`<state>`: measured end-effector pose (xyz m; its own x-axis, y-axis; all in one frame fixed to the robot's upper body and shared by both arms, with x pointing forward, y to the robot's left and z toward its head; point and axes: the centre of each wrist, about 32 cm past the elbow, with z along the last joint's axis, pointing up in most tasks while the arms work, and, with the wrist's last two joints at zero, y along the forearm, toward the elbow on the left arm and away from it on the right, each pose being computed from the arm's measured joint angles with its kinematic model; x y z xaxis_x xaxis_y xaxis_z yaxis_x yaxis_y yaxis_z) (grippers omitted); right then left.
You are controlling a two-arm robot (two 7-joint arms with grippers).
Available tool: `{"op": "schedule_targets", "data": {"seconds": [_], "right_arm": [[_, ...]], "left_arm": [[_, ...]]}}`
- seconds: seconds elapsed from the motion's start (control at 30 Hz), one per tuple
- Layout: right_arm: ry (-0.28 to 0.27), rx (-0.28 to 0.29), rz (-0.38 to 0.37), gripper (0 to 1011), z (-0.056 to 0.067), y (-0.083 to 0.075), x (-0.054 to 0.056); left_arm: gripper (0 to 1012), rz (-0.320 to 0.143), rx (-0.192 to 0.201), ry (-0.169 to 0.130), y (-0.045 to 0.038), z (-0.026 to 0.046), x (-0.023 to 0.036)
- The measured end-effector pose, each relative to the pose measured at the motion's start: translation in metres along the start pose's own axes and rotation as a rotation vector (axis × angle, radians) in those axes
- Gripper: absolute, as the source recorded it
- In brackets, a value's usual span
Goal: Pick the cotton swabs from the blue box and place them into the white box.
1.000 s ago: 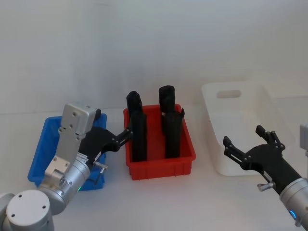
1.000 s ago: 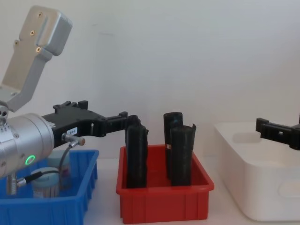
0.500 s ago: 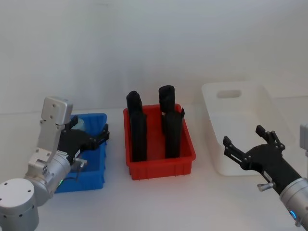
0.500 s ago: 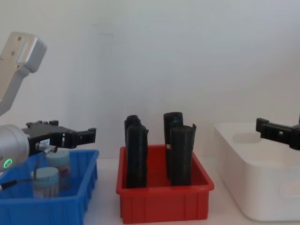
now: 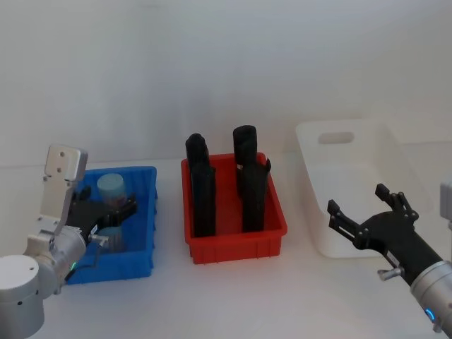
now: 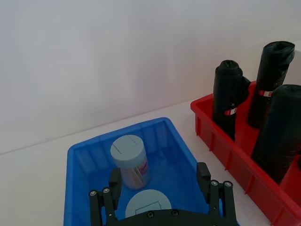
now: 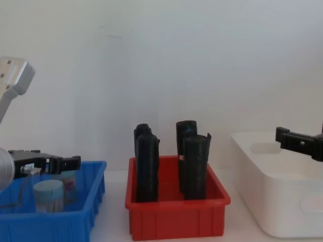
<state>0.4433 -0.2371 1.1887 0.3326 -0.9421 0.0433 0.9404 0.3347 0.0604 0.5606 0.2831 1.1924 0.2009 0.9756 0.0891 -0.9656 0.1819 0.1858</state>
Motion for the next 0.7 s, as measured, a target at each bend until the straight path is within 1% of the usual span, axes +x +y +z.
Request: {"op": "schedule_targets", "data": {"seconds": [0.13, 0.33, 0.5, 0.7], "right_arm": [[0.000, 0.000, 0.000, 1002, 0.000, 0.000, 0.000], [0.000, 0.000, 0.000, 1002, 0.000, 0.000, 0.000], [0.000, 0.000, 0.000, 1002, 0.000, 0.000, 0.000], [0.000, 0.000, 0.000, 1002, 0.000, 0.000, 0.000]], "left_arm": [[1004, 0.018, 0.033, 0.008, -0.0023, -0.0019, 0.0042], [1004, 0.034, 0.066, 0.015, -0.0049, -0.0043, 0.0084], [1004, 0.041, 0.088, 0.019, -0.0066, -0.0063, 0.0109], [1004, 0.042, 0.104, 0.026, -0.0081, -0.0084, 0.0127]]}}
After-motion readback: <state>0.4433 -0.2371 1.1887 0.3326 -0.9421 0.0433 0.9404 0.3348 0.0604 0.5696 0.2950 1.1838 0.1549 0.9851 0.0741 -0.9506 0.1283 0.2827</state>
